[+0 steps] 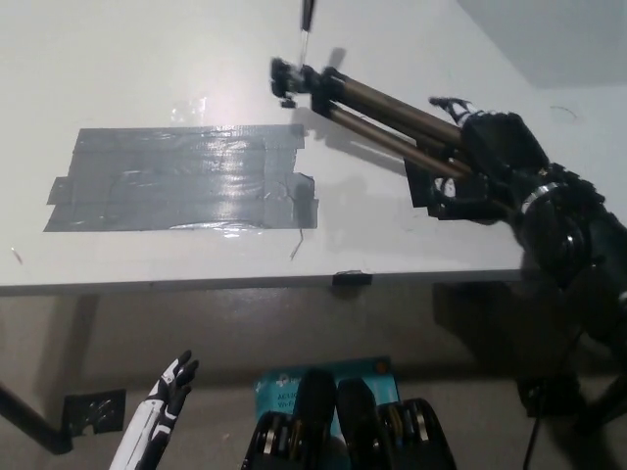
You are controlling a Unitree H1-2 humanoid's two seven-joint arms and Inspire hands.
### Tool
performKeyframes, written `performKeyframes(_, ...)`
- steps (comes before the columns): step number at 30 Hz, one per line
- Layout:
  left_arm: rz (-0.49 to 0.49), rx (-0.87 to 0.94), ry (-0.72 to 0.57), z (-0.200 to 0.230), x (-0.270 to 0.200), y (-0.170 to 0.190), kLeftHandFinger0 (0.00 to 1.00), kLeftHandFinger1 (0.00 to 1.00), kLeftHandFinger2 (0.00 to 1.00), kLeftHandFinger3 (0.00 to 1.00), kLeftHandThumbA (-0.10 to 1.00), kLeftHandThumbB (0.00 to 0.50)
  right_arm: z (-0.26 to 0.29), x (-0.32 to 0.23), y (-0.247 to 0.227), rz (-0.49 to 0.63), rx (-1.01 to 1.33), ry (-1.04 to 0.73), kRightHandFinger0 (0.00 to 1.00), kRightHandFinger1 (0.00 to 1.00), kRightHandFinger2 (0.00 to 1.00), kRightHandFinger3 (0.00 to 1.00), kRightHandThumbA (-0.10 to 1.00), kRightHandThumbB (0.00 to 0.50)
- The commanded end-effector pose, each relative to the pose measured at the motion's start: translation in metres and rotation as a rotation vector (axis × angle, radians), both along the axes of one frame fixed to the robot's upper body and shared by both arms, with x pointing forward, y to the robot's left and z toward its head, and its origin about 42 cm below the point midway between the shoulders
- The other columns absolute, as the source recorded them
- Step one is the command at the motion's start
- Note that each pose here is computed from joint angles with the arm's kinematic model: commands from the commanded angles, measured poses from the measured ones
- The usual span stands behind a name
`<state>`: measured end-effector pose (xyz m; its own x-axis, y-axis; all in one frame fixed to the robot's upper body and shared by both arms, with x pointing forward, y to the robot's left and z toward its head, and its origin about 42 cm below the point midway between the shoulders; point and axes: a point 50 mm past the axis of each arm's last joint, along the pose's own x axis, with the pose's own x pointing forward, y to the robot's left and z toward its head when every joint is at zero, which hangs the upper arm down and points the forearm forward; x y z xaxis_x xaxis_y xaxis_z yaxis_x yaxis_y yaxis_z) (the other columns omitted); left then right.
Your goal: A person hands a tripod to the robot which it grabs with its right hand and places in the middle of the table in front of it
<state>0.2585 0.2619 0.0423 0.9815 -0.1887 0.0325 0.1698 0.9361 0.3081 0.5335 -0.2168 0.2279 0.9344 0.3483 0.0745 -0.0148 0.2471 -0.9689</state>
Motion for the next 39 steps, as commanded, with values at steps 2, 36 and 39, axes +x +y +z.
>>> performKeyframes(2, -0.044, 0.029, -0.047, 0.014, 0.011, 0.000, 1.00, 1.00, 1.00, 1.00, 1.00, 0.282, 0.070, 0.019, -0.008, -0.031, -0.069, 0.207, 1.00, 1.00, 1.00, 1.00, 0.39, 0.379)
performKeyframes(36, -0.085, 0.028, -0.074, 0.016, 0.018, -0.006, 1.00, 1.00, 1.00, 1.00, 1.00, 0.253, 0.207, -0.255, -0.016, 0.565, 0.584, -0.382, 1.00, 1.00, 1.00, 1.00, 0.61, 0.417)
performKeyframes(39, -0.069, 0.022, -0.055, 0.013, 0.013, -0.003, 1.00, 1.00, 1.00, 1.00, 1.00, 0.284, 0.175, -0.273, -0.012, 0.550, 0.639, -0.330, 1.00, 1.00, 1.00, 1.00, 0.60, 0.399)
